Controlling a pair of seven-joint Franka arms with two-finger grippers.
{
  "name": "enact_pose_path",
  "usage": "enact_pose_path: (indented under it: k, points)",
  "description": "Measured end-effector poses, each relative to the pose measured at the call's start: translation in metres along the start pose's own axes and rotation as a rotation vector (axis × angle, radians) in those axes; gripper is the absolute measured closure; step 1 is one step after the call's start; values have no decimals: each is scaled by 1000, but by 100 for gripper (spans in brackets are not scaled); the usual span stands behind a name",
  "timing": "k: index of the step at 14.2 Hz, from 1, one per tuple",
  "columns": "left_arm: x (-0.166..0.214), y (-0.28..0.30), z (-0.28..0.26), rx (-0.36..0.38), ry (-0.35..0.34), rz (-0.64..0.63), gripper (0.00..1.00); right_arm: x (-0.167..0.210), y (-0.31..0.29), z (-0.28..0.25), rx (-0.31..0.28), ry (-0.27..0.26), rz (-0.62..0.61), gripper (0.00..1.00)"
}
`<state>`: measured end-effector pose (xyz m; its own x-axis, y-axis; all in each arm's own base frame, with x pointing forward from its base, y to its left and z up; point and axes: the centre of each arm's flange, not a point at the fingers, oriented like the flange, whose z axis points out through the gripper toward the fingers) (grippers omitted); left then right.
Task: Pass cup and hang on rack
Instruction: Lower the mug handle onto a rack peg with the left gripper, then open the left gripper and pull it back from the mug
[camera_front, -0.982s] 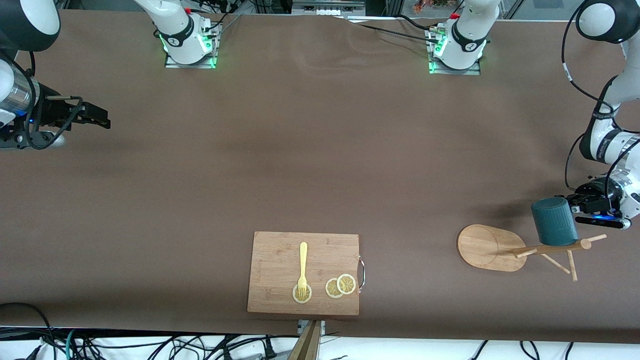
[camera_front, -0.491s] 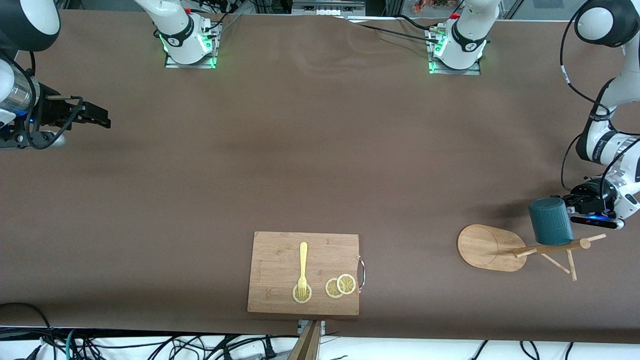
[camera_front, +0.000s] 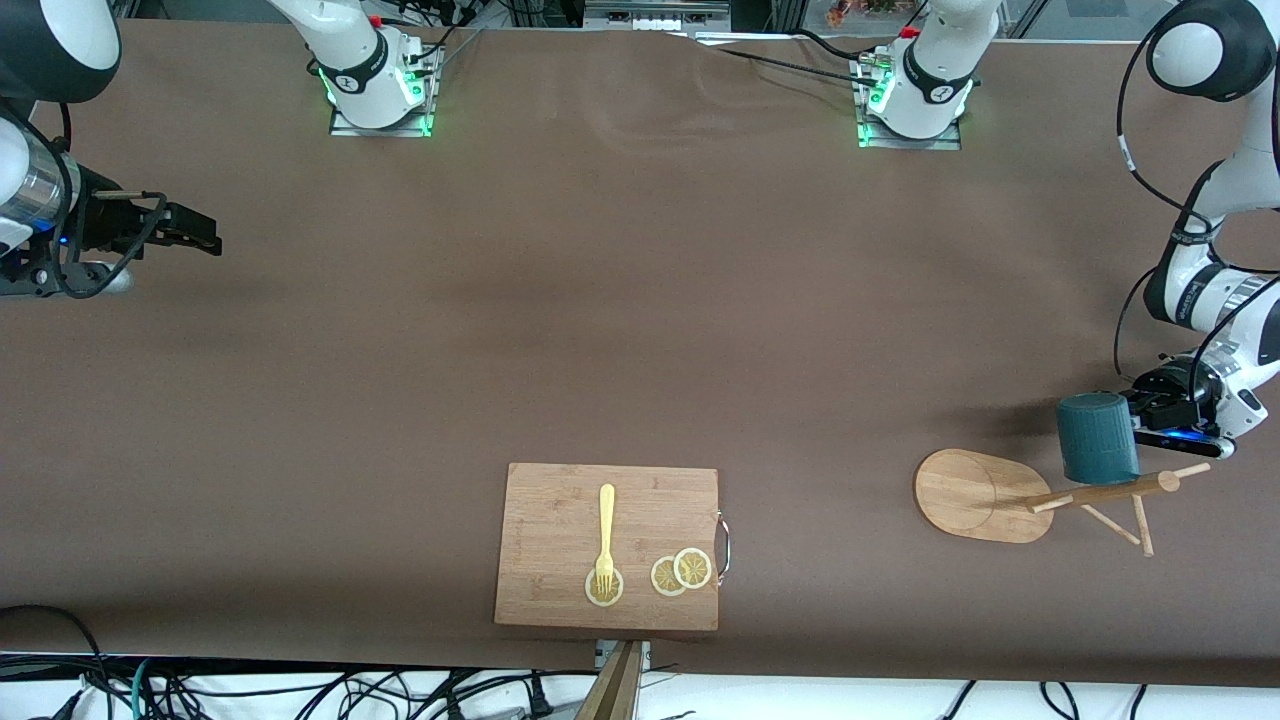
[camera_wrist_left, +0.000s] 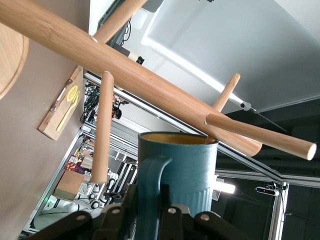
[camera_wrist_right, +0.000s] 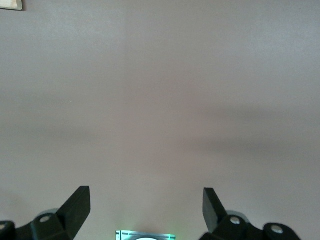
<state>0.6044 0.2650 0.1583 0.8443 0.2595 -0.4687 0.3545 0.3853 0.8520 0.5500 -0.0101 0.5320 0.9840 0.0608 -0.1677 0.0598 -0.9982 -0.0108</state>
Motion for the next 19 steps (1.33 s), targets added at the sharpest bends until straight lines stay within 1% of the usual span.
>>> enact_pose_path:
  k: [2,3,5,6,7,8,10,13,17,19]
  points:
    - [0,0,-2,0,4,1,53,0,0,0,0,-1,0,0]
    - [0,1,-3,0,5,1,41,0,0,0,0,-1,0,0]
    - [0,2,-8,5,15,3,24,0,0,0,0,-1,0,0]
    - [0,2,-14,15,22,5,12,0,0,0,0,-1,0,0]
    - [-2,3,-19,38,22,5,4,0,0,0,0,-2,0,0]
    - [-4,5,-26,64,19,7,0,0,0,0,0,-2,0,0]
    - [-13,16,-49,138,6,33,0,0,0,0,0,-1,0,0]
    - [-36,45,-83,272,-20,146,0,0,0,0,0,-1,0,0]
    - [-62,84,-93,428,-45,230,0,0,0,0,0,-2,0,0]
    - [-80,113,-94,482,-57,262,0,0,0,0,0,-2,0,0]
